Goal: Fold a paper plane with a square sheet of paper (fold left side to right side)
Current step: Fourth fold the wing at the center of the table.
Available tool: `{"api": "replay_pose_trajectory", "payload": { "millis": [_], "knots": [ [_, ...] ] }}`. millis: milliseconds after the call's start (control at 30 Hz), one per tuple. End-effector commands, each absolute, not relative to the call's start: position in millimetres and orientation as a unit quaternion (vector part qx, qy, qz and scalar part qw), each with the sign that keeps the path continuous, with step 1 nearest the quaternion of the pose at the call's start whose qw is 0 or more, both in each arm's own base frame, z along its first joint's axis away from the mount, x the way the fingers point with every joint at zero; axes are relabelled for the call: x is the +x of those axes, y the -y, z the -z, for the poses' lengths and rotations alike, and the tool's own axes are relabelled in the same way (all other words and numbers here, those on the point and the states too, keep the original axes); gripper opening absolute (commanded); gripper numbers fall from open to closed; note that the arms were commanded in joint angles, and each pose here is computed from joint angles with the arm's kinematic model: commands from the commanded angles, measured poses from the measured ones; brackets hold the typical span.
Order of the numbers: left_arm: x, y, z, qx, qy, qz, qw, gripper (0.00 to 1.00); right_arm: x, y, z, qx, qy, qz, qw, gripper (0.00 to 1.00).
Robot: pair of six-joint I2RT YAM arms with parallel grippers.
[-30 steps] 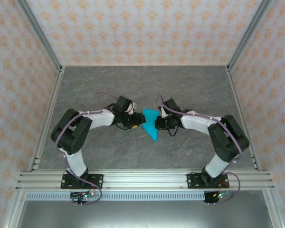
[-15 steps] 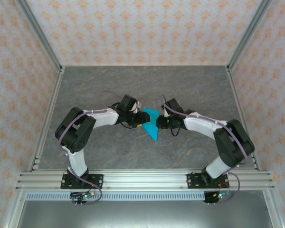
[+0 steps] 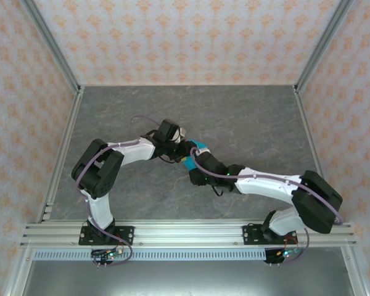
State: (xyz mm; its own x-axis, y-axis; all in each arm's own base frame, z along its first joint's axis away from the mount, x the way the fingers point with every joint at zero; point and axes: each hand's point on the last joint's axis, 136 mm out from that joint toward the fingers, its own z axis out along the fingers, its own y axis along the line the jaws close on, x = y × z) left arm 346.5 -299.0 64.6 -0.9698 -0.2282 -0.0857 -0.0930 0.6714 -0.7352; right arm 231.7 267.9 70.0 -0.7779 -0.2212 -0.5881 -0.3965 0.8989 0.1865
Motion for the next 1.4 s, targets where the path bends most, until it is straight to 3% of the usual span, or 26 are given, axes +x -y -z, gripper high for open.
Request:
{"api": "replay_pose_trajectory", "payload": {
  "millis": [0,533,1367],
  "knots": [
    [351.7,304.6,-74.9,-0.104,-0.906,0.403,0.08,0.51,246.7,-271.2,-72.6,-0.16,-0.921,-0.129,0.331,0.48],
    [355.5,303.6,-74.0,-0.122,-0.909,0.392,0.073,0.51,255.9,-267.3,-41.1,-0.189,-0.921,-0.073,0.332,0.45],
    [357.3,282.0,-106.7,-0.102,-0.909,0.39,0.109,0.58,254.3,-260.5,-16.8,-0.193,-0.932,-0.058,0.302,0.13]
  ]
}}
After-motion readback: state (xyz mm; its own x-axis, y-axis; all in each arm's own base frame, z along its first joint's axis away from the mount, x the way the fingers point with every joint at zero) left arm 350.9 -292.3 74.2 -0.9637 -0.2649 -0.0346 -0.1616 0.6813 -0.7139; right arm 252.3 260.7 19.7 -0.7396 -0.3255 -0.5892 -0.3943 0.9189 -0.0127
